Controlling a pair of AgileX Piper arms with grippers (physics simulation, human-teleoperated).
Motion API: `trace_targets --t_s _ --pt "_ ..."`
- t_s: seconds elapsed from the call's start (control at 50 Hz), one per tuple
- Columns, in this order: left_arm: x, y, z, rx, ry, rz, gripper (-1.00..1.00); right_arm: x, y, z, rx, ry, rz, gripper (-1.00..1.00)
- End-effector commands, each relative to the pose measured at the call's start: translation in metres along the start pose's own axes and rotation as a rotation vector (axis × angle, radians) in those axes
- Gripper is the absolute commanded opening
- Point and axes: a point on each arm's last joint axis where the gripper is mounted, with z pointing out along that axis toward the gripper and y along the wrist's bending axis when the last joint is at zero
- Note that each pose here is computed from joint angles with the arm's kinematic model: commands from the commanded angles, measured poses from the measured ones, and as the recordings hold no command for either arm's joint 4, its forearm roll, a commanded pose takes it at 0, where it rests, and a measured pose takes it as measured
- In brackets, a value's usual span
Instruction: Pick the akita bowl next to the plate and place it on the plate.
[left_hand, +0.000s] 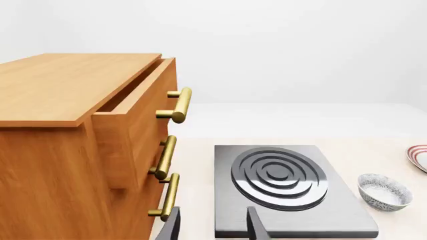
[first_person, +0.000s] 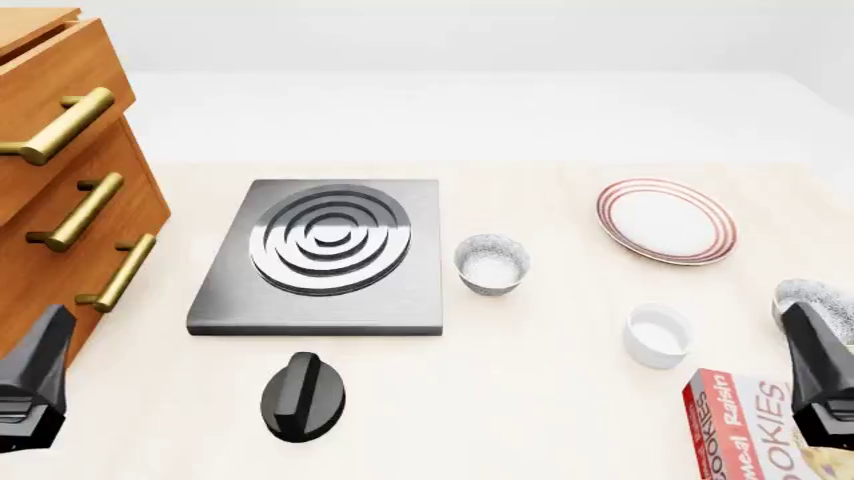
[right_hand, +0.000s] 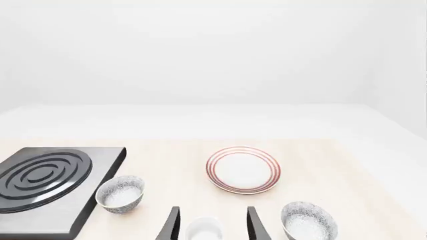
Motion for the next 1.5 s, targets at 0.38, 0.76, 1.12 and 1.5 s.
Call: trace_targets --t_s 0.38,0.76,1.12,1.5 --pt "-0.001 0.0 0.0 0.0 0.001 0.0 1.0 -0.033 0.0 -0.005 -0.004 -0.003 0.061 1.0" --pt "-0.001 0.0 0.0 0.0 0.001 0.0 1.0 -0.077 -0.007 0.031 0.091 0.185 0.025 1.0" --pt "-0.001 0.0 0.0 0.0 0.001 0.0 1.0 -0.116 -0.013 0.059 0.112 0.342 -0.119 1.0" --pt "-0.001 0.0 0.0 0.0 0.001 0.0 1.0 -0.148 -0.016 0.088 0.115 0.48 -0.05 1.0"
